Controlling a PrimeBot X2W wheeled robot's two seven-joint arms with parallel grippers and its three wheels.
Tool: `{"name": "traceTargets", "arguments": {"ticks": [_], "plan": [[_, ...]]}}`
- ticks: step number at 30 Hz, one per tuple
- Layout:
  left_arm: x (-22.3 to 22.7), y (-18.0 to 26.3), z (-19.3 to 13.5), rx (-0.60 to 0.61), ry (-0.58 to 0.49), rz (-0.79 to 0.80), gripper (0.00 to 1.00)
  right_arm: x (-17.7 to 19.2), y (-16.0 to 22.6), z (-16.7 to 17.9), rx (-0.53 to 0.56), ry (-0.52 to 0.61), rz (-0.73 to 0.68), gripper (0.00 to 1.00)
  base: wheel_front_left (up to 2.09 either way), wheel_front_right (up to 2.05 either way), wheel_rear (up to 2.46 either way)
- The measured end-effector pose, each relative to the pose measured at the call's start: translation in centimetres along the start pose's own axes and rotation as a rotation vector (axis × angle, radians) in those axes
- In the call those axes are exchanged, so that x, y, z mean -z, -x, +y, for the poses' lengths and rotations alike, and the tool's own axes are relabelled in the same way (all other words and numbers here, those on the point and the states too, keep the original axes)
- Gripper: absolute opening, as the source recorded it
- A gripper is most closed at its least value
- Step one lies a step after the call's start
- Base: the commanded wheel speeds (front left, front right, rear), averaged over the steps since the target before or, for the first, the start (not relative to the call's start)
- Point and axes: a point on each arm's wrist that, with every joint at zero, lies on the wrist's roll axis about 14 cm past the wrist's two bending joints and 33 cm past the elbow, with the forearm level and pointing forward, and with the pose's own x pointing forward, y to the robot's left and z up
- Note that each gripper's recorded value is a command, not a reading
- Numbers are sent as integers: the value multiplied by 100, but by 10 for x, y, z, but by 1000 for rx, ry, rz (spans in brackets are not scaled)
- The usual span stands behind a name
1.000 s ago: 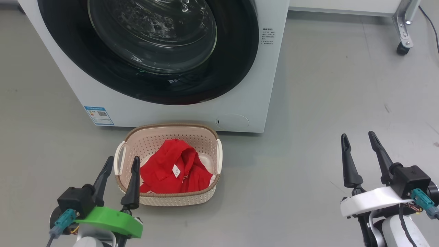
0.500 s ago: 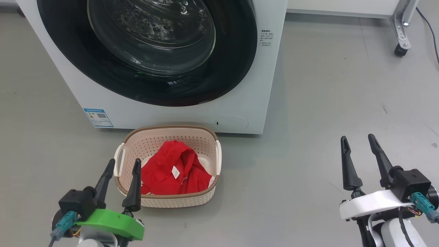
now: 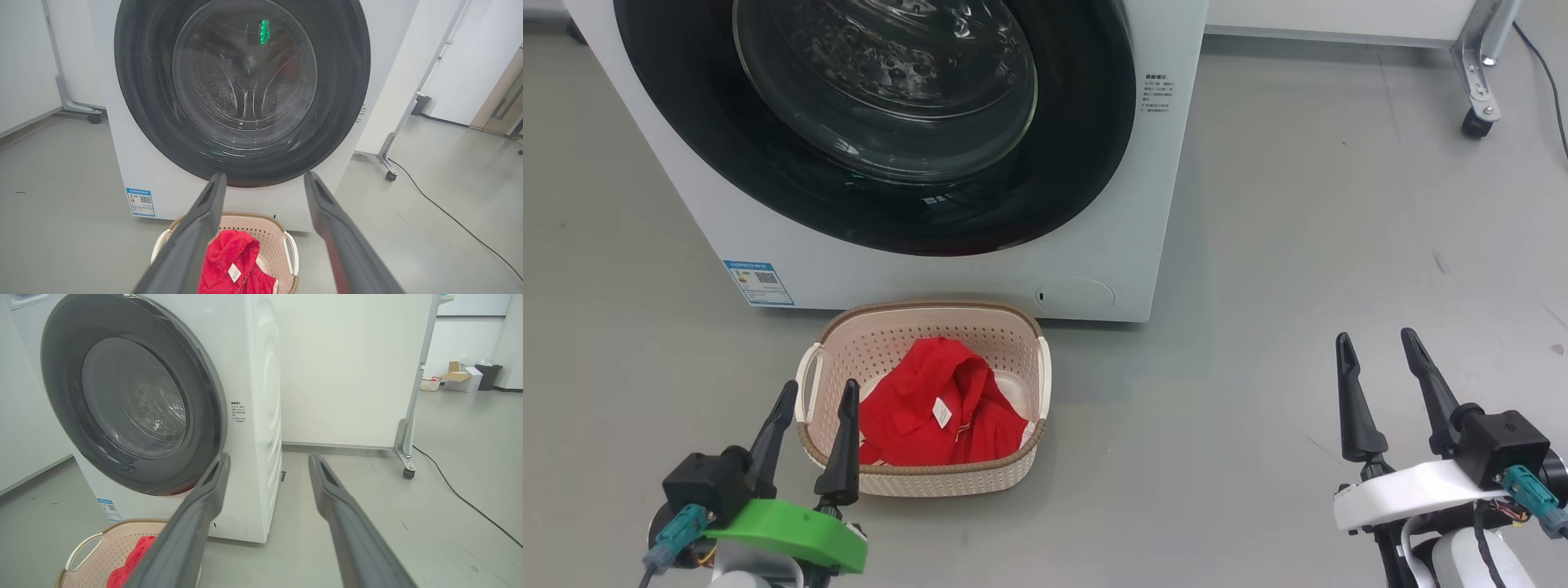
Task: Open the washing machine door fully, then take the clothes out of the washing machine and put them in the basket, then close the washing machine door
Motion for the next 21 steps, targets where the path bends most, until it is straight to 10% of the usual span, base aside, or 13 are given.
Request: {"name": "traceTargets", "arguments": {"ticks": [21], "plan": [[0,7,-2,1,8,0,100,-4,7,2,-7,-2,-11,100,0,0,0]]}}
